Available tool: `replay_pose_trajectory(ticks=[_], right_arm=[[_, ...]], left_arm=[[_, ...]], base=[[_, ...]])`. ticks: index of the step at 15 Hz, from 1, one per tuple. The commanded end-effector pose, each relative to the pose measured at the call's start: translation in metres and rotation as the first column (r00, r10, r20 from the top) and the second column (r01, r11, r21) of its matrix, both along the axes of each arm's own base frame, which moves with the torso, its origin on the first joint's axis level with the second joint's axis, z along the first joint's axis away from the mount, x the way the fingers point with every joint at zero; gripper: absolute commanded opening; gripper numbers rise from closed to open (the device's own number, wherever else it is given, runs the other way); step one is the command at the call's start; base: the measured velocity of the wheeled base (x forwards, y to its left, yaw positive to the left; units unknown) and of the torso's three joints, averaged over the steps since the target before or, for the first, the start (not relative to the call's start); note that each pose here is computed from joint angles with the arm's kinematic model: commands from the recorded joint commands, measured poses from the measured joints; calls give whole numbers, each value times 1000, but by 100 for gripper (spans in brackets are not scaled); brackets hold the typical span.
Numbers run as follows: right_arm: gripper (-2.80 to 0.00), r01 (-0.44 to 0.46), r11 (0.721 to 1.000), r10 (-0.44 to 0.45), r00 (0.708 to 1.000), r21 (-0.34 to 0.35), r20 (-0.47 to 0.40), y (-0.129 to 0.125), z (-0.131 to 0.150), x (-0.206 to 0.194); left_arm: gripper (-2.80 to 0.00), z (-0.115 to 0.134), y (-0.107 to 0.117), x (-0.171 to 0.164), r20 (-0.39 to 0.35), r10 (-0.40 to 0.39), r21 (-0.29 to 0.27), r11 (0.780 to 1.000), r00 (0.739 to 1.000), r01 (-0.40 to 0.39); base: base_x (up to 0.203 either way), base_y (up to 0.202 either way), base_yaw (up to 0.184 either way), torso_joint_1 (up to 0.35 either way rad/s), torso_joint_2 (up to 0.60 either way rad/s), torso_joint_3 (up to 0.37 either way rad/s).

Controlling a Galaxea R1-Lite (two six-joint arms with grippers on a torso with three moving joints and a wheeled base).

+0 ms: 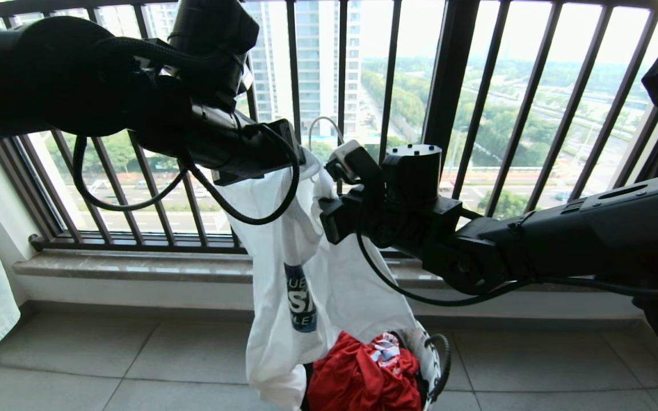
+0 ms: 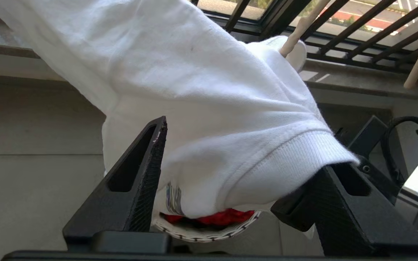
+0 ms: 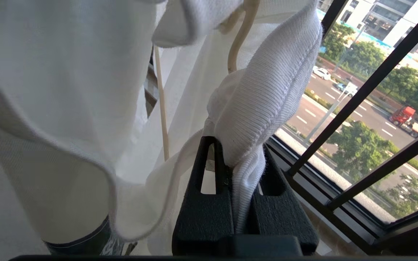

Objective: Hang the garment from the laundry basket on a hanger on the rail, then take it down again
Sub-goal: Hang the clothes on the clothes rack

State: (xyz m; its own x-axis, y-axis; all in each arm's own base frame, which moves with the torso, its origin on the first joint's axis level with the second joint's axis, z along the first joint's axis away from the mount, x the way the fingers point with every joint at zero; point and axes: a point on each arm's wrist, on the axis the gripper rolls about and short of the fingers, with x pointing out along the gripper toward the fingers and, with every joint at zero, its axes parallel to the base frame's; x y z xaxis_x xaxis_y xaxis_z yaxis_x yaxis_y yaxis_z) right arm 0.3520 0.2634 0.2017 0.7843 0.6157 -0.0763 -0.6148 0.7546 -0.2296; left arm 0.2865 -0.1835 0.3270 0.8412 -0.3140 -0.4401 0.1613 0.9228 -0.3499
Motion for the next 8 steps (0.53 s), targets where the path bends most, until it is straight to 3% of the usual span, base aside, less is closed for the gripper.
replay_pose_trajectory(ticks=[1,4,7,8], right_arm=[[-280,4,1000,-4,1000,1,7,-1,1,1],[-280,5,1000,-5,1000,-2,10,-2,2,1],[-280,10,1000,-10,1000,-4,11,-4,2,2],[-280,10,1000,-10,1000,-4,11,-4,2,2]], left_arm=[[0,-1,2,-2,-33,-1,33,999,999,2],[0,-5,4,-4,-86,9,97,995,996,0],[0,-11,6,3,-60,105,183,979,993,-92],[0,-13,6,2,-64,102,205,975,993,-87]], base=[[0,0,0,0,0,0],[0,0,0,0,0,0],[0,0,0,0,0,0],[0,0,0,0,0,0]])
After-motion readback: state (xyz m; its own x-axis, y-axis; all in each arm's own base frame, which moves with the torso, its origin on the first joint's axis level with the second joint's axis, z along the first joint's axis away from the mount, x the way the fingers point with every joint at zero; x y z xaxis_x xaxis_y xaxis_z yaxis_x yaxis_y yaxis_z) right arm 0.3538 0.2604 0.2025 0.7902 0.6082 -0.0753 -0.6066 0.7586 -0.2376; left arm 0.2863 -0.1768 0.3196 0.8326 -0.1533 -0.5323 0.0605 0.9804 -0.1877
